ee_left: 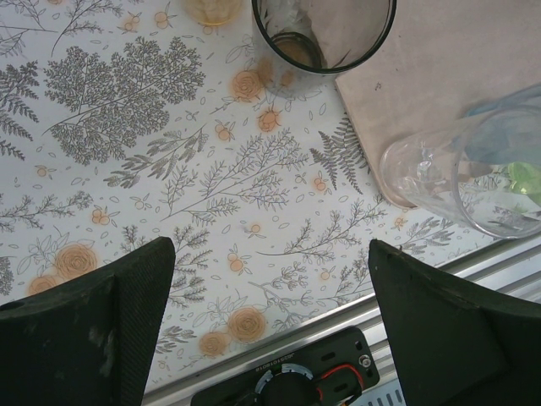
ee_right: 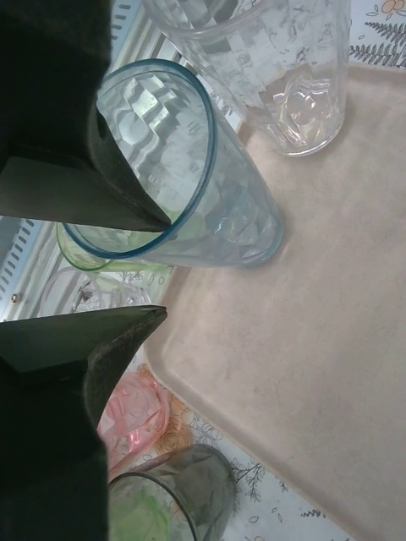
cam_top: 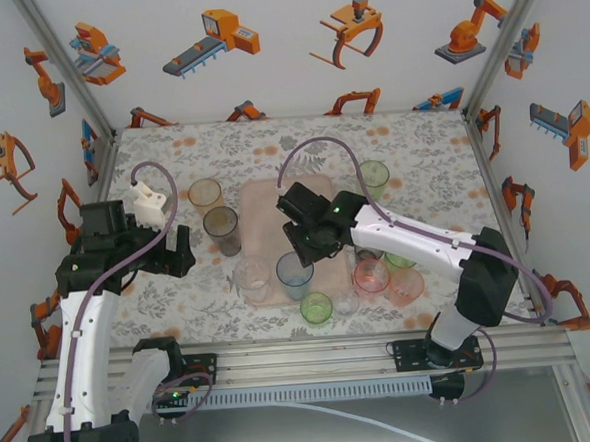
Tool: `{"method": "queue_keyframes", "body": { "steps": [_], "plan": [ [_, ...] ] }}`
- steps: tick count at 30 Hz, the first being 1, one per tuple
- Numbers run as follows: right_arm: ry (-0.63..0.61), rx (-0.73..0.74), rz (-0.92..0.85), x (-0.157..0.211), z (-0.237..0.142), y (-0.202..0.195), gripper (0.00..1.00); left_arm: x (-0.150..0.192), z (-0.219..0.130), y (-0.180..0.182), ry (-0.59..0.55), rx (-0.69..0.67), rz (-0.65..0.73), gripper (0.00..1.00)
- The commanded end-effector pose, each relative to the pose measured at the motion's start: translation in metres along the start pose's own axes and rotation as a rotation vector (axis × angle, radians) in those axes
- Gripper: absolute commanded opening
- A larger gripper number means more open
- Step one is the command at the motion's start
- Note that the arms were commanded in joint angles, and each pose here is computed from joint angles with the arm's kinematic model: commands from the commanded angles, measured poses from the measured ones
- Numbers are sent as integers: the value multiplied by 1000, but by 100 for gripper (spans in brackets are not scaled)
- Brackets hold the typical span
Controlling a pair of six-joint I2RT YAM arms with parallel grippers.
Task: Place the glasses into the tray
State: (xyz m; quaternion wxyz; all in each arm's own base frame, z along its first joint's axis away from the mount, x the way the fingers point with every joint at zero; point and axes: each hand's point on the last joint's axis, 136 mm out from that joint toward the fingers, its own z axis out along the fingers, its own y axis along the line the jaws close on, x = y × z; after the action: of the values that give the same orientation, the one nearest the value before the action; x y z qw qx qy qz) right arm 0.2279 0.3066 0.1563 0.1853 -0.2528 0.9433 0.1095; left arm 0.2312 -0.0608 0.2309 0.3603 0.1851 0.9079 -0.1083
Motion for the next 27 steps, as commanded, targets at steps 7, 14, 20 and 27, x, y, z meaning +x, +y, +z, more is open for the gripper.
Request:
{"method": "queue_keyframes", "body": {
  "steps": [7,14,20,27],
  "plan": [
    [-85,-47,-61,-18,-50,8,42,-7,-6,-3,-32,11,6,89],
    [-202,46,7,-45,-94,-33,45,-6,-10,-7,-50,19,19,91],
    [-320,158,229,-72,-123,-120,50,-8,-14,-12,-69,37,32,97],
    [-339,274,408,-84,-117,-208,52,-7,-17,-14,-56,45,55,100]
  ]
}}
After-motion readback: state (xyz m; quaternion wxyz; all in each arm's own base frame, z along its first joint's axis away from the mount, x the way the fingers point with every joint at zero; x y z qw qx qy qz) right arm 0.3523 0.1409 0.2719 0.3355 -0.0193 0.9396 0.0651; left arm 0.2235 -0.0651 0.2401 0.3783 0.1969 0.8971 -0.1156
